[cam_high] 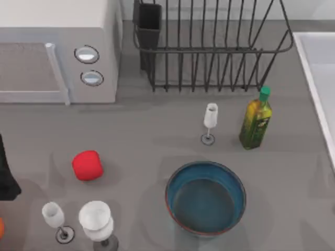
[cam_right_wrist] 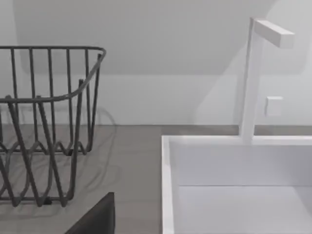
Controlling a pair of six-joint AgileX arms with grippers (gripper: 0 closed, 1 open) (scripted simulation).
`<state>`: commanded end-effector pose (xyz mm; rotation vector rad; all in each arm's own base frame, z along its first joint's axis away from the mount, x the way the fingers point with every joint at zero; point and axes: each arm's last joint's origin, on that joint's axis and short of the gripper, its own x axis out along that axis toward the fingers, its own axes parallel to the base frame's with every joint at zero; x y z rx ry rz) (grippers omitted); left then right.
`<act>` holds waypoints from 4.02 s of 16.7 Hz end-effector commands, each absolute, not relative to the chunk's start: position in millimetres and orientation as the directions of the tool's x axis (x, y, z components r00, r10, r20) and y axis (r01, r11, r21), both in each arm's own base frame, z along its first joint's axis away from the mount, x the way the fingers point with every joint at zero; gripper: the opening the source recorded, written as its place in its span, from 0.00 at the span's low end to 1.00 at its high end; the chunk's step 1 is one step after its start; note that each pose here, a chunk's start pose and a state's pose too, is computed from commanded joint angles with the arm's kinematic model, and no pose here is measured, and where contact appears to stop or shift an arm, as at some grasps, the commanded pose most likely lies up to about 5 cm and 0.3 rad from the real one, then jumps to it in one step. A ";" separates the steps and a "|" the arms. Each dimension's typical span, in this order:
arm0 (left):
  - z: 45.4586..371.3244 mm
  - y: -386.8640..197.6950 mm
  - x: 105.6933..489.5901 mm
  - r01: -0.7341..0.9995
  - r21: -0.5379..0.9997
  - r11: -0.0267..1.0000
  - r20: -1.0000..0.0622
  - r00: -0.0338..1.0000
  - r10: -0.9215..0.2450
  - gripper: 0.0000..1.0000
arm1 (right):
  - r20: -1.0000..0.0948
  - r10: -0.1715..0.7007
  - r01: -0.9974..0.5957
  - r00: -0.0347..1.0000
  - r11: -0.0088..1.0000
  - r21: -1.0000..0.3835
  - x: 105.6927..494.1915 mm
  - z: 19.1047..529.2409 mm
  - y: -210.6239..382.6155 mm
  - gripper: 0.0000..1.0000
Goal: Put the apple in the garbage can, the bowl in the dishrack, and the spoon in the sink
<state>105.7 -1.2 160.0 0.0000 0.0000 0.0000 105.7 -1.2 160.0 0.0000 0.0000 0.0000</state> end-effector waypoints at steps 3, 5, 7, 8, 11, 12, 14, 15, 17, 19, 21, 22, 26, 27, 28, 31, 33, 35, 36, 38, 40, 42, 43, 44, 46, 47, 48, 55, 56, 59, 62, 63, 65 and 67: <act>159.8 -1.5 106.0 0.002 0.004 1.000 -0.016 1.000 -0.002 1.00 | 0.000 0.000 0.000 1.000 1.000 0.000 105.7 160.0 -1.2 1.00; 162.7 -2.8 107.2 0.018 0.026 0.999 -0.081 0.997 -0.016 1.00 | 0.000 0.000 0.000 1.000 1.000 0.000 105.7 160.0 -1.2 1.00; 173.4 -5.4 109.8 0.051 0.067 0.996 -0.171 0.985 -0.039 1.00 | 0.000 0.000 0.000 1.000 1.000 0.000 105.7 160.0 -1.2 1.00; 181.3 -7.1 112.5 0.076 0.094 0.993 -0.222 0.974 -0.054 1.00 | 0.000 0.000 0.000 1.000 1.000 0.000 105.7 160.0 -1.2 1.00; 209.0 -14.6 129.7 0.188 0.185 0.965 -0.406 0.908 -0.099 1.00 | 0.000 0.000 0.000 1.000 1.000 0.000 105.7 160.0 -1.2 1.00; 217.9 -18.3 139.1 0.239 0.213 0.948 -0.473 0.873 -0.113 1.00 | 0.000 0.000 0.000 1.000 1.000 0.000 105.7 160.0 -1.2 1.00; 232.3 -27.8 163.2 0.355 0.257 0.899 -0.609 0.782 -0.135 1.00 | 0.000 0.000 0.000 1.000 1.000 0.000 105.7 160.0 -1.2 1.00; 237.1 -33.9 177.3 0.419 0.269 0.867 -0.673 0.726 -0.142 1.00 | 0.000 0.000 0.000 1.000 1.000 0.000 105.7 160.0 -1.2 1.00; 240.9 -48.4 207.8 0.549 0.271 0.791 -0.788 0.598 -0.145 1.00 | 0.000 0.000 0.000 1.000 1.000 0.000 105.7 160.0 -1.2 1.00; 236.1 -65.2 238.5 0.669 0.241 0.703 -0.880 0.456 -0.132 1.00 | 0.000 0.000 0.000 1.000 1.000 0.000 105.7 160.0 -1.2 1.00; 223.8 -82.8 265.8 0.768 0.186 0.613 -0.944 0.313 -0.107 1.00 | 0.000 0.000 0.000 1.000 1.000 0.000 105.7 160.0 -1.2 1.00; 216.0 -91.2 277.4 0.807 0.152 0.571 -0.965 0.245 -0.090 1.00 | 0.000 0.000 0.000 1.000 1.000 0.000 105.7 160.0 -1.2 1.00; 186.6 -117.7 307.7 0.898 0.024 0.440 -0.999 0.040 -0.026 1.00 | 0.000 0.000 0.000 1.000 1.000 0.000 105.7 160.0 -1.2 1.00; 181.9 -121.8 311.6 0.908 0.003 0.420 -1.000 0.010 -0.015 1.00 | 0.000 0.000 0.000 1.000 1.000 0.000 105.7 160.0 -1.2 1.00; 178.5 -124.7 314.2 0.914 -0.013 0.406 -1.000 -0.010 -0.007 1.00 | 0.000 0.000 0.000 1.000 1.000 0.000 105.7 160.0 -1.2 1.00; 176.0 -126.8 316.0 0.918 -0.024 0.396 -1.000 -0.025 -0.001 1.00 | 0.000 0.000 0.000 1.000 1.000 0.000 105.7 160.0 -1.2 1.00; 176.0 -126.8 316.0 0.918 -0.024 0.396 -1.000 -0.025 -0.001 1.00 | 0.000 0.000 0.000 1.000 1.000 0.000 105.7 160.0 -1.2 1.00; 174.9 -125.2 315.9 0.916 -0.023 0.400 -1.000 -0.025 -0.002 1.00 | 0.000 0.000 0.000 1.000 1.000 0.000 105.7 160.0 -1.2 1.00; 170.5 -125.7 315.6 0.917 -0.025 0.398 -1.000 -0.027 -0.001 1.00 | 0.000 0.000 0.000 1.000 1.000 0.000 105.7 160.0 -1.2 1.00; 154.4 -126.7 316.2 0.918 -0.026 0.396 -1.000 -0.028 0.000 1.00 | 0.000 0.000 0.000 1.000 1.000 0.000 105.7 160.0 -1.2 1.00; 133.3 -127.4 317.4 0.918 -0.016 0.397 -1.000 -0.016 -0.005 1.00 | 0.000 0.000 0.000 1.000 1.000 0.000 105.7 160.0 -1.2 1.00; 114.7 -127.2 315.6 0.918 -0.019 0.397 -1.000 -0.019 -0.004 1.00 | 0.000 0.000 0.000 1.000 1.000 0.000 105.7 160.0 -1.2 1.00; 108.7 -127.0 314.7 0.918 -0.022 0.396 -1.000 -0.023 -0.002 1.00 | 0.000 0.000 0.000 1.000 1.000 0.000 105.7 160.0 -1.2 1.00; 106.1 -126.9 314.2 0.918 -0.024 0.396 -1.000 -0.025 -0.002 1.00 | 0.000 0.000 0.000 1.000 1.000 0.000 105.7 160.0 -1.2 1.00; 106.0 -126.9 314.2 0.918 -0.024 0.396 -1.000 -0.025 -0.001 1.00 | 0.000 0.000 0.000 1.000 1.000 0.000 105.7 160.0 -1.2 1.00; 106.0 -126.9 314.2 0.918 -0.024 0.396 -1.000 -0.025 -0.001 1.00 | 0.000 0.000 0.000 1.000 1.000 0.000 105.7 160.0 -1.2 1.00; 106.0 -126.9 314.2 0.918 -0.024 0.396 -1.000 -0.025 -0.001 0.92 | 0.000 0.000 0.000 1.000 1.000 0.000 105.7 160.0 -1.2 1.00; 106.0 -126.9 314.2 0.918 -0.024 0.396 -1.000 -0.025 -0.001 0.40 | 0.000 0.000 0.000 1.000 1.000 0.000 105.7 160.0 -1.2 1.00; 106.0 -126.9 314.2 0.918 -0.024 0.396 -1.000 -0.025 -0.001 0.32 | 0.000 0.000 0.000 1.000 1.000 0.000 105.7 160.0 -1.2 1.00; 106.0 -126.9 314.2 0.918 -0.024 0.396 -1.000 -0.025 -0.001 0.10 | 0.000 0.000 0.000 1.000 1.000 0.000 105.7 160.0 -1.2 1.00; 106.0 -126.9 314.2 0.918 -0.024 0.396 -1.000 -0.025 -0.001 0.00 | 0.000 0.000 0.000 1.000 1.000 0.000 105.7 160.0 -1.2 1.00; 106.0 -126.9 314.2 0.918 -0.024 0.396 -1.000 -0.025 -0.001 0.00 | 0.000 0.000 0.000 1.000 1.000 0.000 105.7 160.0 -1.2 1.00; 106.0 -126.9 314.2 0.918 -0.024 0.396 -1.000 -0.025 -0.001 0.00 | 0.000 0.000 0.000 1.000 1.000 0.000 105.7 160.0 -1.2 1.00; 106.0 -126.9 314.2 0.918 -0.024 0.396 -1.000 -0.025 -0.001 0.00 | 0.000 0.000 0.000 1.000 1.000 0.000 105.7 160.0 -1.2 1.00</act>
